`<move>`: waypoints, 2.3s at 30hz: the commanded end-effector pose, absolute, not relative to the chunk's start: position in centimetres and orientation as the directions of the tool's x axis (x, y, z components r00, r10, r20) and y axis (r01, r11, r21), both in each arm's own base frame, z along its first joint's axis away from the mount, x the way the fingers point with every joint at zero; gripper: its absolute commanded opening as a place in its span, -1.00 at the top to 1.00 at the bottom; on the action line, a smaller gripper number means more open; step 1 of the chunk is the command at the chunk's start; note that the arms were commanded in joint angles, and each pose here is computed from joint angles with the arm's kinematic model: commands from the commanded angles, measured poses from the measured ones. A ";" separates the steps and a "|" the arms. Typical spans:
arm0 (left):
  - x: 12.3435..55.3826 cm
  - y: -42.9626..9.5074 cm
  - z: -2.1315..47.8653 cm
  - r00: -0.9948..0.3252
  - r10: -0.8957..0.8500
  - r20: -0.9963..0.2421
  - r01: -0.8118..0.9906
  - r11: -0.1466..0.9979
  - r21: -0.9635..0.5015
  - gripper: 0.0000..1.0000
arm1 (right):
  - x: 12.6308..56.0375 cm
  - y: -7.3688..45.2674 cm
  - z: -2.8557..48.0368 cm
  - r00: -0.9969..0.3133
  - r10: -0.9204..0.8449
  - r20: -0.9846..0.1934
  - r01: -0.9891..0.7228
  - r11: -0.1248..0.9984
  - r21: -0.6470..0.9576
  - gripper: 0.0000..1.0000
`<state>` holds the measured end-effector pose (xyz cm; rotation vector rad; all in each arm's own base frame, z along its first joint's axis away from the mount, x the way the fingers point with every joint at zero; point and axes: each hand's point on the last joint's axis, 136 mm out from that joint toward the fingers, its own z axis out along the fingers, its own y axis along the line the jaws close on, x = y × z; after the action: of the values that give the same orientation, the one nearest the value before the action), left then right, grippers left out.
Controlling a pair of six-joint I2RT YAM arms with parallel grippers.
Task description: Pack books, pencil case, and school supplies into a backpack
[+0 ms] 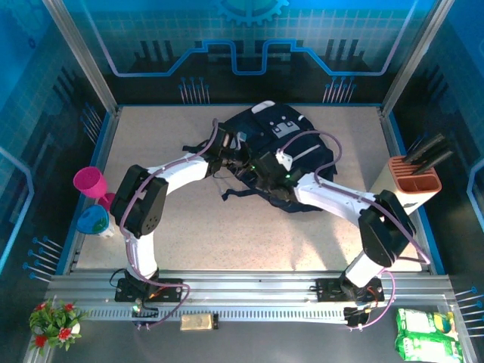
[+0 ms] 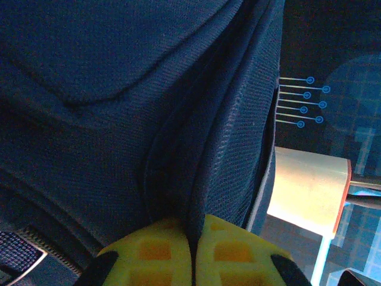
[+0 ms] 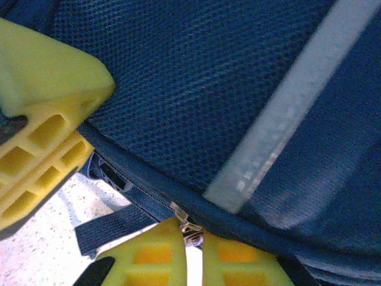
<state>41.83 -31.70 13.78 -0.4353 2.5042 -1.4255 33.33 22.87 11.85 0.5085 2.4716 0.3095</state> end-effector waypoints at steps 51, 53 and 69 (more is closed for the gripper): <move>43.2 -29.6 17.5 -0.928 -0.350 -0.124 -0.058 0.465 -0.883 0.98 | 31.4 20.1 12.9 -0.804 0.021 -0.594 -0.125 0.971 0.204 0.02; 43.2 -29.6 17.7 -0.928 -0.350 -0.126 -0.055 0.464 -0.884 0.98 | 31.5 20.2 12.5 -0.814 0.008 -0.581 -0.129 0.972 0.194 0.02; 43.3 -29.6 17.9 -0.931 -0.345 -0.124 -0.053 0.460 -0.886 0.98 | 32.0 22.1 11.8 -0.836 -0.020 -0.549 -0.177 0.956 0.234 0.37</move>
<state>42.48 -29.61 13.28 -0.4362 2.5203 -1.3979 31.19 21.39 10.83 -0.1328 2.5637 0.3279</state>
